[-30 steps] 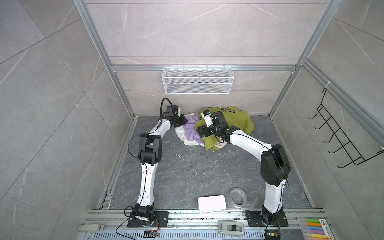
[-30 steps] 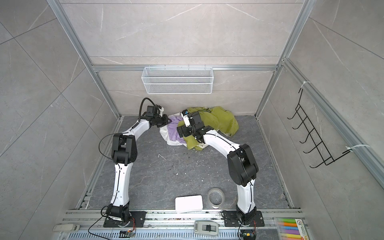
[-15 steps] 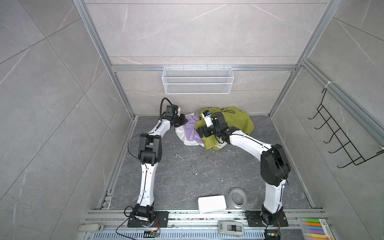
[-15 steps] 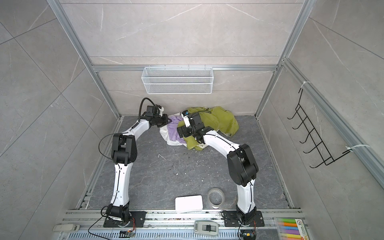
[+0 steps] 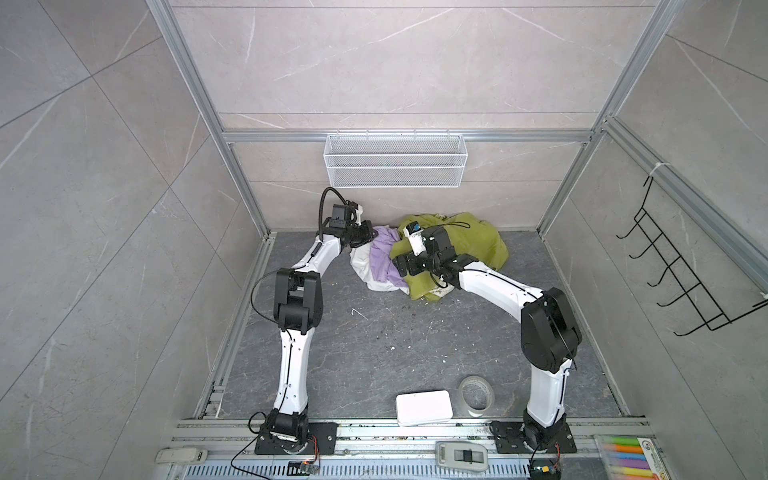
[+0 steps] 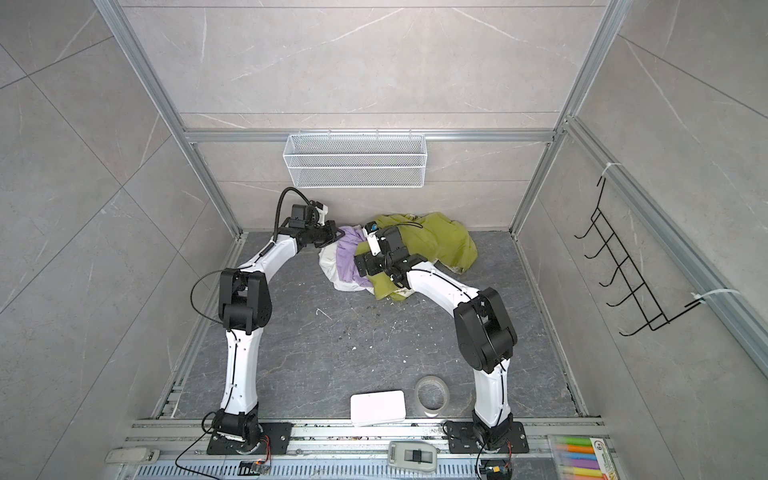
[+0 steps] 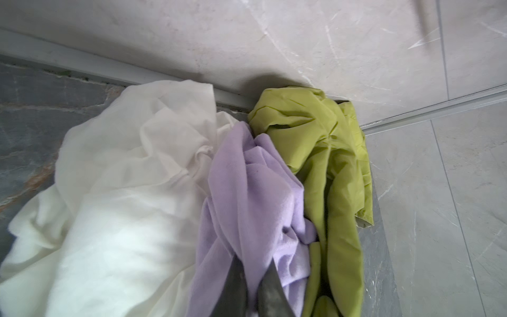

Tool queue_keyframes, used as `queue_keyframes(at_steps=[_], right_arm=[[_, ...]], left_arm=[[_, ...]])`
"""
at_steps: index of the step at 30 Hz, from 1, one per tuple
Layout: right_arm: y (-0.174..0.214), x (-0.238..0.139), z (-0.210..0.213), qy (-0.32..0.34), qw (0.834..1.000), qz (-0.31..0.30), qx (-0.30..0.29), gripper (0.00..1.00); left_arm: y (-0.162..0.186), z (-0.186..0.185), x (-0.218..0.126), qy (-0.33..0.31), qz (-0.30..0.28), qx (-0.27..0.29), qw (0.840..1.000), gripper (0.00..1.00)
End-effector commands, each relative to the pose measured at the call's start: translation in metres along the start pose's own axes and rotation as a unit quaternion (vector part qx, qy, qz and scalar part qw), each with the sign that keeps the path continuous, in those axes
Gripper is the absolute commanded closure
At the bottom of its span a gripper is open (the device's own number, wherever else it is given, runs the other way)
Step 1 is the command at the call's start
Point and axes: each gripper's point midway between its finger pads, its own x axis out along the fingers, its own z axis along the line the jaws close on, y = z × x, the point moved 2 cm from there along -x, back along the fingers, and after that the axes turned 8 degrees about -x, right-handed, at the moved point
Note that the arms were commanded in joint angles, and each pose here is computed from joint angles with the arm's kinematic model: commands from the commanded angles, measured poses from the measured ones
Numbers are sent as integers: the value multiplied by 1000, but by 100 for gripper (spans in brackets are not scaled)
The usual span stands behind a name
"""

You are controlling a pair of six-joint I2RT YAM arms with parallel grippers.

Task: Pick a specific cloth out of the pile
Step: 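Close the left gripper on the lavender cloth while the right gripper grasps it nearby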

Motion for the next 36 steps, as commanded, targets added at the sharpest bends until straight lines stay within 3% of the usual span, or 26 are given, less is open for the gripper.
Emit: queue_keyframes(at_steps=[1,18,36], right_arm=[[-16,-16,3,-1,1000,-27,6,0],[-18,-26,2,8,999,-41,9,0],[-22,-30,-2,19,998,-55,4,0]], left_arm=[[-27,-54,-35,45,-44,38,997,100],[-28,-87,-53,50,-65,79,993,100],[-34,-120,-66,99,-86,91,987,100]])
